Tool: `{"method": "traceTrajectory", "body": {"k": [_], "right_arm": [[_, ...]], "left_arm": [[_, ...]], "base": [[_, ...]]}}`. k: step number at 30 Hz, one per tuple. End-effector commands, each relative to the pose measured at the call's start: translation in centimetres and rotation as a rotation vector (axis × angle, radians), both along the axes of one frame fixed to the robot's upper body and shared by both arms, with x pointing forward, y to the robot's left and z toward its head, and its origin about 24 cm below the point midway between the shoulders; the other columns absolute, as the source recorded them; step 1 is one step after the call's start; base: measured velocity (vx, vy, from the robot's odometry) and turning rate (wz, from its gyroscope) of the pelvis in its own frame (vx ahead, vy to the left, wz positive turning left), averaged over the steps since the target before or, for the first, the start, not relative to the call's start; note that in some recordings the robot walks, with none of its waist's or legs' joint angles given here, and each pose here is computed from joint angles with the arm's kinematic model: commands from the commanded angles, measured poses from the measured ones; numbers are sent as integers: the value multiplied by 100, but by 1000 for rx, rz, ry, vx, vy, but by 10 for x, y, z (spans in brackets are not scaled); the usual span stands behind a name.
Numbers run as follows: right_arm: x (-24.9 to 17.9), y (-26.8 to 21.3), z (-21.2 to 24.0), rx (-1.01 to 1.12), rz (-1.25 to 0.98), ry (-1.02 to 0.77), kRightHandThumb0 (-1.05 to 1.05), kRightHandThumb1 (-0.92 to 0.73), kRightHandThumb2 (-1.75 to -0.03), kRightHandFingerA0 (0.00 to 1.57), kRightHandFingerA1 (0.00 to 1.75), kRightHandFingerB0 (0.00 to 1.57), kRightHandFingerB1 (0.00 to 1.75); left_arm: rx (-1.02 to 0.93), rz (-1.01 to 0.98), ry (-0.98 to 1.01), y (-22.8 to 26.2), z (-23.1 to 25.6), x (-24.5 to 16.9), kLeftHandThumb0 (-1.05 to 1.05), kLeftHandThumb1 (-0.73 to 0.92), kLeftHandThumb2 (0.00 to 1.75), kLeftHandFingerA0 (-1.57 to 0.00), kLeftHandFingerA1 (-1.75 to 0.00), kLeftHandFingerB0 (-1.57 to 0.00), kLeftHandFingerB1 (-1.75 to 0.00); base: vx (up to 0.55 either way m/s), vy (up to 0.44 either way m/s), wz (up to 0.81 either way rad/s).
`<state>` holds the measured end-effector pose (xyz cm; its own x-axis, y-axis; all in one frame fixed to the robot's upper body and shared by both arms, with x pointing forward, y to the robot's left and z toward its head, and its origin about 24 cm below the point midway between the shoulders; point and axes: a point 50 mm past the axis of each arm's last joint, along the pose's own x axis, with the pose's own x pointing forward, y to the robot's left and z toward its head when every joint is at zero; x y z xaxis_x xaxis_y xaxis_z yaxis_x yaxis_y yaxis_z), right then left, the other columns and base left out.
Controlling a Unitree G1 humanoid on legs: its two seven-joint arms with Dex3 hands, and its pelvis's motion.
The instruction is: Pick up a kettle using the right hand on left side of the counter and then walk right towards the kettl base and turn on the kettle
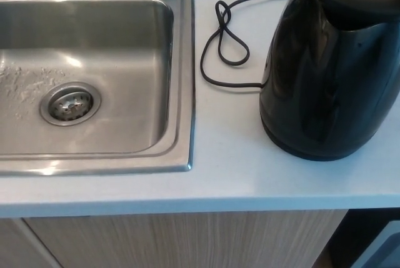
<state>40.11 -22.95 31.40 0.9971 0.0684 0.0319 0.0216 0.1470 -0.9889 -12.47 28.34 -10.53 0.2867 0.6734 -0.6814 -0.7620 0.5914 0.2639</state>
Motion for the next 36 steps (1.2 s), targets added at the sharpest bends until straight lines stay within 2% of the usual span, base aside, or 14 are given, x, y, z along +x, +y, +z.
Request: {"method": "traceTrajectory", "body": {"k": [1,2,4,5,6,7,9,10,12,13,22,23,24,36], "right_arm": [[7,5,-22,-67,63,105,-86,-72,-84,50,52,47,43],[8,4,-25,-81,64,113,-81,-88,-67,54,48,52,37],[9,4,-26,-88,66,116,-81,-88,-67,54,48,52,37],[8,3,-30,-136,71,128,-78,-70,-110,50,61,43,52],[8,2,-31,-157,74,134,-78,-70,-110,50,61,43,52],[7,2,-32,-178,88,129,-83,-91,-68,57,53,48,37],[6,0,-33,-173,92,127,-83,-91,-68,56,53,49,37],[6,0,-34,-174,100,122,-88,-71,-91,52,59,44,46],[6,0,-34,-175,102,121,-88,-71,-91,52,59,44,46],[5,2,-34,-164,134,97,-81,-89,-67,59,58,50,39],[-5,3,-20,-134,257,-38,-81,-90,-67,63,59,53,43],[-7,3,-19,-132,268,-55,-86,-70,-93,65,68,50,52],[-8,3,-18,-129,279,-68,-81,-89,-67,67,67,55,48],[-30,-14,-12,-90,328,-129,-82,-91,-66,69,59,59,44]], "left_arm": [[62,-15,-8,9,10,-5,-5,55,99,-104,-91,-96,-75],[62,-21,-20,9,11,-6,-2,50,110,-100,-97,-89,-87],[62,-24,-26,9,11,-6,-2,50,110,-100,-97,-89,-87],[62,-15,-28,9,12,-7,-11,58,92,-107,-92,-96,-76],[61,-12,-29,9,12,-8,-11,58,92,-107,-92,-96,-76],[65,-7,-28,11,12,-8,-12,60,89,-105,-90,-94,-75],[62,-4,-21,12,11,-7,-10,60,90,-105,-90,-94,-74],[68,-9,-21,12,12,-7,-12,61,87,-107,-90,-94,-74],[68,-9,-21,12,12,-7,-12,61,87,-107,-90,-94,-74],[82,-24,-16,10,13,-8,-8,56,96,-105,-92,-95,-76],[78,-25,-12,5,12,-8,-9,60,92,-102,-93,-93,-75],[83,-28,-1,4,12,-10,-10,61,94,-101,-93,-93,-77],[88,-32,-9,4,14,-11,-12,58,89,-99,-97,-94,-79],[63,-1,-34,4,15,-16,-11,58,93,-102,-93,-94,-76]], "base": [[0,0,0],[0,0,0],[0,0,0],[0,0,0],[0,0,0],[0,0,0],[0,0,0],[0,0,0],[0,0,0],[0,0,0],[0,0,0],[0,0,0],[0,0,0],[0,0,0]]}}
